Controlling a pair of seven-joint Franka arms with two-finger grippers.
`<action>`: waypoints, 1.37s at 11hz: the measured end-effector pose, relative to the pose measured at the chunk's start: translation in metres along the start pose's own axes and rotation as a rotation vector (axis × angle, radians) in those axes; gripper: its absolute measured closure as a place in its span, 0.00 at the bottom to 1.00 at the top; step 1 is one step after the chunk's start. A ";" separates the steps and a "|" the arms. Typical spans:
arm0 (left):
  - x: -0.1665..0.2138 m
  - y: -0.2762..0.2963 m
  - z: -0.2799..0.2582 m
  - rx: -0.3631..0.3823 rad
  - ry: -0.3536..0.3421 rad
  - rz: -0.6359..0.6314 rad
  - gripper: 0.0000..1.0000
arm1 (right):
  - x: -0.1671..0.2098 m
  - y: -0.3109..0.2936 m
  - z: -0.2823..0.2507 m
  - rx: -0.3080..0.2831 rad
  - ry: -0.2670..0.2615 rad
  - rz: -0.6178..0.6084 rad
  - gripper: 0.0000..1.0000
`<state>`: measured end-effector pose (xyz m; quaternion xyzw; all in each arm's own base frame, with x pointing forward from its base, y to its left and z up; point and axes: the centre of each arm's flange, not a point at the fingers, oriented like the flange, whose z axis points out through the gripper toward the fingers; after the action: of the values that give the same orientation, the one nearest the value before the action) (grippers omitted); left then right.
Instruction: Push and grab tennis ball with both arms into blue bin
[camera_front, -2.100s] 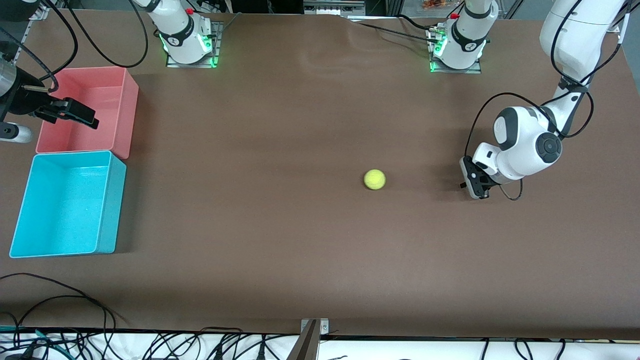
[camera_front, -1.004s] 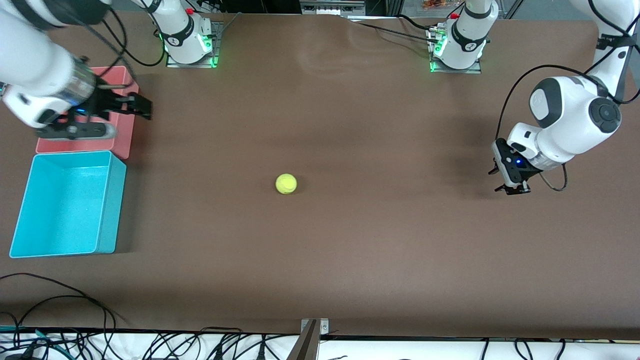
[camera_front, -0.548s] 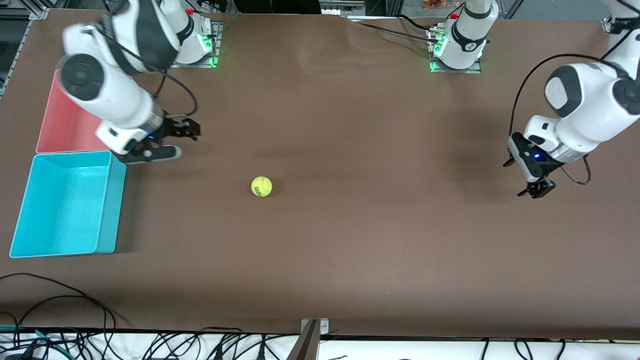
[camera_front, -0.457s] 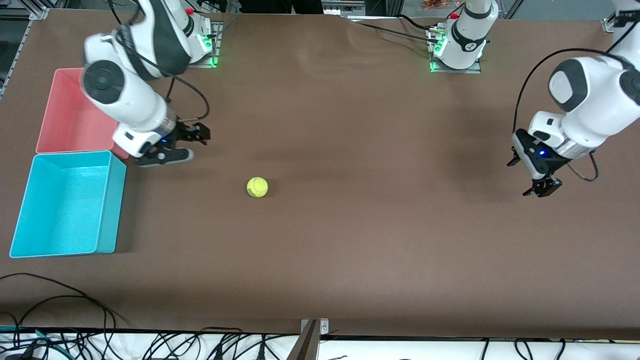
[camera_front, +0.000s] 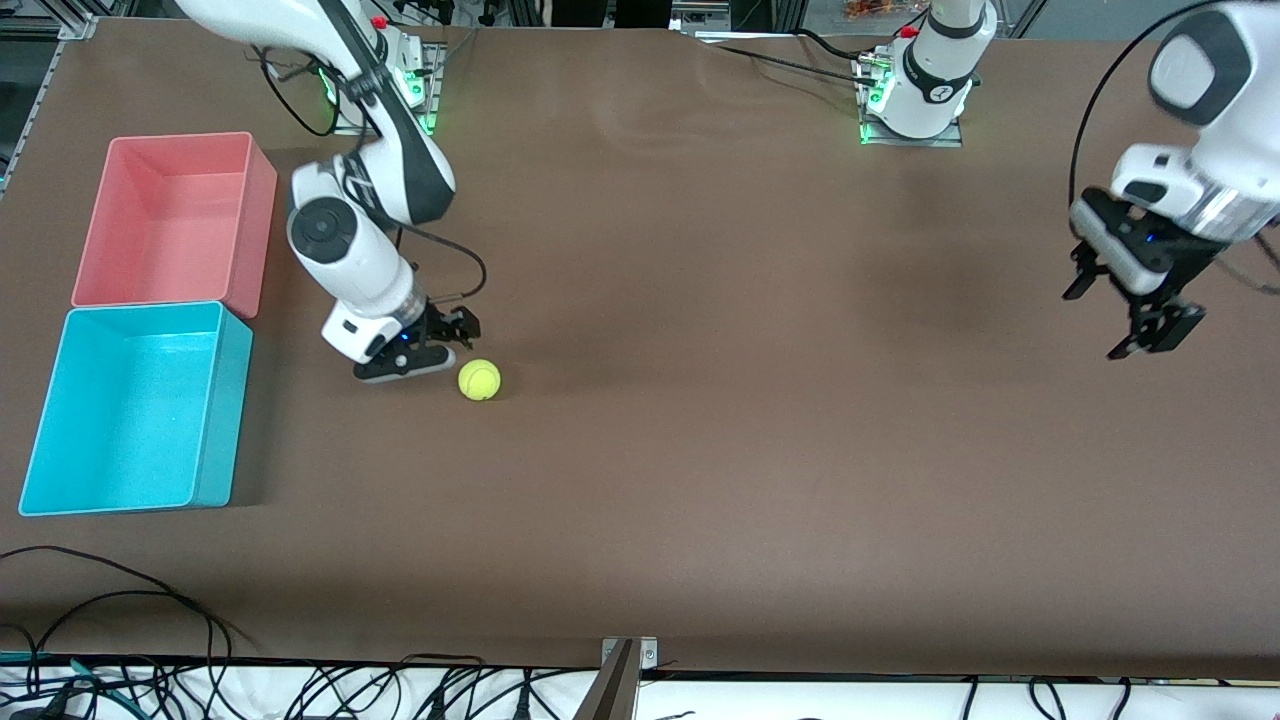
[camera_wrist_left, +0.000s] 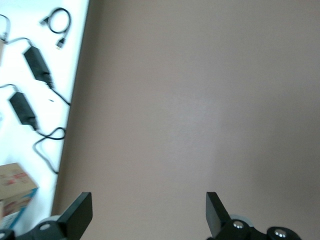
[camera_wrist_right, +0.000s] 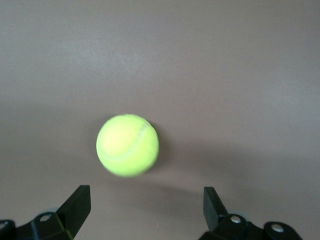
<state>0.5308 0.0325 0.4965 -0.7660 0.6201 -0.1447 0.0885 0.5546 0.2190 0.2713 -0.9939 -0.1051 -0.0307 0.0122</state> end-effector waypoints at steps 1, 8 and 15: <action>0.002 0.003 -0.020 0.012 -0.001 -0.007 0.00 | 0.002 -0.002 0.020 0.004 0.025 -0.003 0.00; -0.004 0.005 -0.107 -0.115 -0.029 -0.426 0.00 | 0.009 -0.004 0.073 0.016 0.097 -0.006 0.00; 0.033 0.020 -0.171 -0.268 -0.232 -1.242 0.00 | 0.017 -0.004 0.081 0.016 0.107 -0.007 0.35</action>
<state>0.4623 0.0040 0.6547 -0.9973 0.0605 -0.0064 -0.0416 0.5754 0.2292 0.1914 -0.9903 -0.1082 -0.0829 0.0254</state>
